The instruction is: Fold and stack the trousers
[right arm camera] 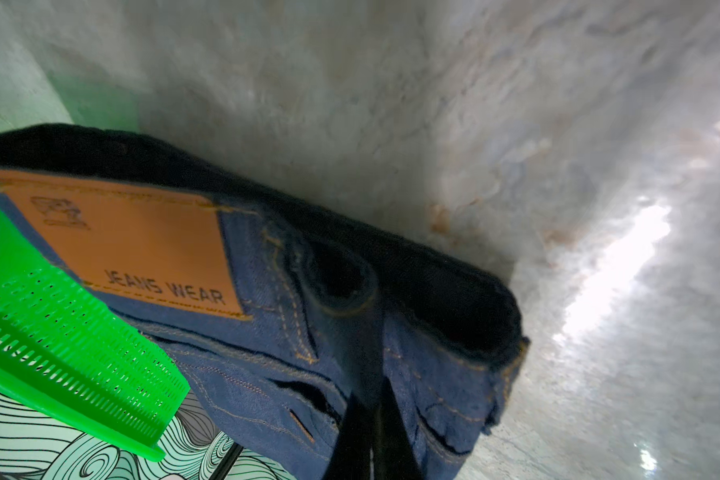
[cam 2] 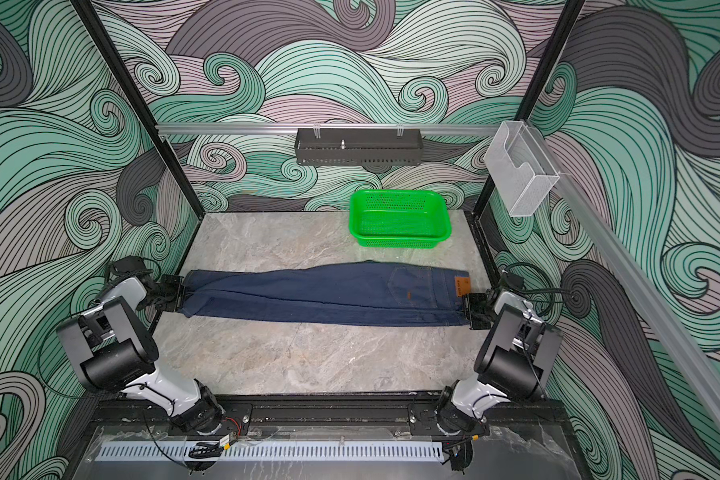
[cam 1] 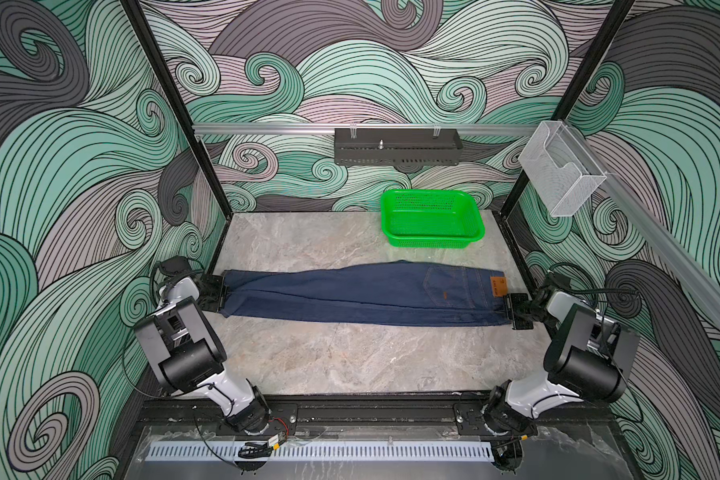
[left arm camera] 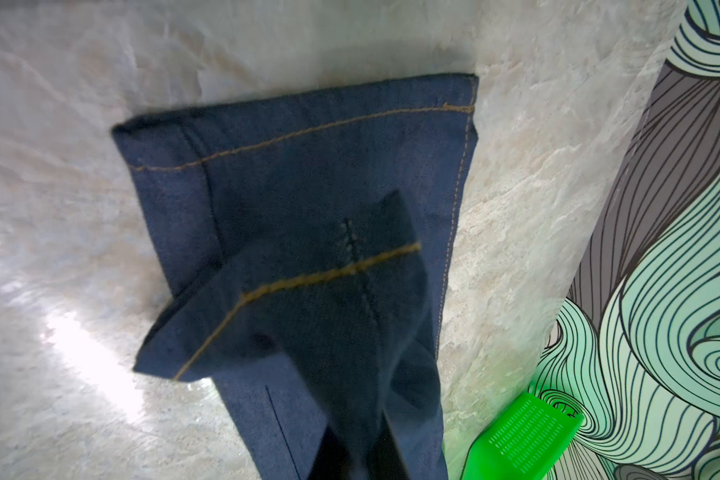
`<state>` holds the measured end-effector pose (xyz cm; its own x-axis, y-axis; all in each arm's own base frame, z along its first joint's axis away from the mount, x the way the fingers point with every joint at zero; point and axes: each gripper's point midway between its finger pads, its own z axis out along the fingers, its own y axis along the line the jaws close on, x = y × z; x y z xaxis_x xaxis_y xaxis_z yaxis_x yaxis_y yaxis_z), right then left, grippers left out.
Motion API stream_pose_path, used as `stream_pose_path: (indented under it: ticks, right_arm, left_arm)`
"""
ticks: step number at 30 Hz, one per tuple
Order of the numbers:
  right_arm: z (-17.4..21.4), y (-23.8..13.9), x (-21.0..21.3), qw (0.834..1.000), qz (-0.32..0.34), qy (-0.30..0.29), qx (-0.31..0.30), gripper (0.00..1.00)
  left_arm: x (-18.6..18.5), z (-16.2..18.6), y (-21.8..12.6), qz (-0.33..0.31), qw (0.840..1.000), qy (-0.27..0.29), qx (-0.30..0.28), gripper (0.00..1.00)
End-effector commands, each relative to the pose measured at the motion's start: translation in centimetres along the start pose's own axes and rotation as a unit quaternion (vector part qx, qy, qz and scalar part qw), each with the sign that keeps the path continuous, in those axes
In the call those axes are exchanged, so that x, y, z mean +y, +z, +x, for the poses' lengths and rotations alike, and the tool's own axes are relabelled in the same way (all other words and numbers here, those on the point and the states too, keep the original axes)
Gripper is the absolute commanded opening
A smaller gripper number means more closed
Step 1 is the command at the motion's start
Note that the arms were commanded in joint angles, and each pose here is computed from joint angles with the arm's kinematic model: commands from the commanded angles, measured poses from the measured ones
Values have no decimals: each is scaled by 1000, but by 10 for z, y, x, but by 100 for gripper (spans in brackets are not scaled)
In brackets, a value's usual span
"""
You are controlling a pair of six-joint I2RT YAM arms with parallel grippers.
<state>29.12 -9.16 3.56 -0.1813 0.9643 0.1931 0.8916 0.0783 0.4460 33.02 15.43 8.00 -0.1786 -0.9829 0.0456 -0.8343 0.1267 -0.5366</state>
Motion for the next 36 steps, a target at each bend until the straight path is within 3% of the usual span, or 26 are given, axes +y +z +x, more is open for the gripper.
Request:
stream_pose_path:
  ticks: [1, 4, 6, 9, 13, 18, 21, 28, 36]
  right_arm:
    - [-1, -16, -3, 1000, 13, -23, -18, 30]
    - [-1, -37, 1, 998, 19, -39, -38, 55]
    - [1, -51, 5, 997, 17, -50, -56, 65]
    - [13, -70, 19, 994, 9, -81, -75, 73]
    - [63, -60, 58, 983, -3, -178, -50, 66]
    - [144, 2, 90, 961, 12, -275, 30, 45]
    - [164, 40, 88, 952, 44, -301, 46, 33]
    - [148, 87, 54, 950, 114, -289, 38, 27]
    - [89, 62, 5, 961, 168, -220, -18, 31]
  left_arm:
    - [2, -2, -24, 1, 1000, -4, -5, 41]
    - [-9, -3, -54, 13, 1000, 10, -19, 63]
    - [-18, -4, -76, 22, 999, 24, -40, 71]
    - [-39, -1, -100, 64, 995, 49, -63, 75]
    - [-53, 13, -89, 91, 993, 61, -33, 74]
    - [-52, 30, -55, 81, 994, 65, 27, 72]
    - [-48, 32, -47, 74, 994, 71, 48, 74]
    - [-46, 27, -56, 61, 993, 85, 52, 76]
    - [-21, 18, -56, 19, 996, 74, 53, 80]
